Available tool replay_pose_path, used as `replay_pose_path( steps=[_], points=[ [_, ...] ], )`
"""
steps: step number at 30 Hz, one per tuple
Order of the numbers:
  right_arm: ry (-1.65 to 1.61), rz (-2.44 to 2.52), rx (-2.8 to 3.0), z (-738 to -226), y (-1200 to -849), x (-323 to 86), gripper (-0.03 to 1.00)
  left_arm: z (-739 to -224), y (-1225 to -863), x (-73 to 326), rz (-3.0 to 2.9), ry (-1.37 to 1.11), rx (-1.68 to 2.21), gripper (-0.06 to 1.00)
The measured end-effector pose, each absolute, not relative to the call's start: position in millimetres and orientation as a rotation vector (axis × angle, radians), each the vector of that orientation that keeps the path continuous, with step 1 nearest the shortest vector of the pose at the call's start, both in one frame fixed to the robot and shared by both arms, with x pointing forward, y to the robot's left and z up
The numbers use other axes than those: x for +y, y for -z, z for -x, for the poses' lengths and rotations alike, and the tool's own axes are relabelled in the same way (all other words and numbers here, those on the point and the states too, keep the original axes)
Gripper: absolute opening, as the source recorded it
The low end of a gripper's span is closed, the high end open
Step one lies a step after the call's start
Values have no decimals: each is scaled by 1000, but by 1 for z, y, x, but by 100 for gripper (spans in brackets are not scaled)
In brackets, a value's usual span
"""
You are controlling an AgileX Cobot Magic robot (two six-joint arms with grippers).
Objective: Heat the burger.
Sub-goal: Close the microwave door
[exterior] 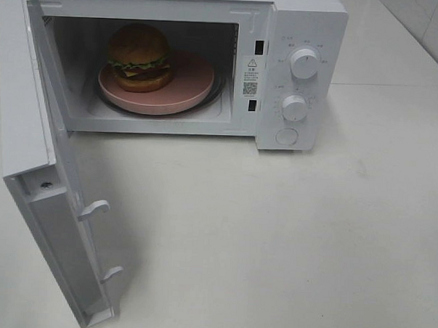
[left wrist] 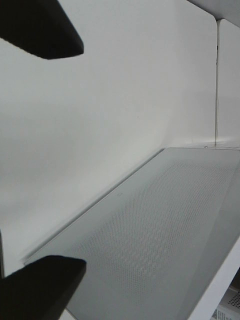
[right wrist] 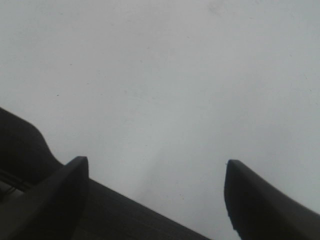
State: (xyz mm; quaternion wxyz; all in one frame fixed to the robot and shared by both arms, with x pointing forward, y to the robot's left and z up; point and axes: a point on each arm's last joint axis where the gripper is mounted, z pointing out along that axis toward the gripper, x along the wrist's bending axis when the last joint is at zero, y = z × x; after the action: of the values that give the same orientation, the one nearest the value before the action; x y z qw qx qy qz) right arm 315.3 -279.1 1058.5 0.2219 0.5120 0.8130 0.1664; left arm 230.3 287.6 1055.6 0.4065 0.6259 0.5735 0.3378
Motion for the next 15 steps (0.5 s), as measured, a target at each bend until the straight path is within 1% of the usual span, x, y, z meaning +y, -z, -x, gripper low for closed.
replay_pose_path(
  steps=[9,15],
  points=[
    [-693,-1648,1969,-292,-1056,-293,73,-230,-1056,288,-1579,-852,1446,99],
    [-737,-1699,1834,-278,-1049,-299,73,-230,-1056,288,-1579,-852,1446,99]
  ],
)
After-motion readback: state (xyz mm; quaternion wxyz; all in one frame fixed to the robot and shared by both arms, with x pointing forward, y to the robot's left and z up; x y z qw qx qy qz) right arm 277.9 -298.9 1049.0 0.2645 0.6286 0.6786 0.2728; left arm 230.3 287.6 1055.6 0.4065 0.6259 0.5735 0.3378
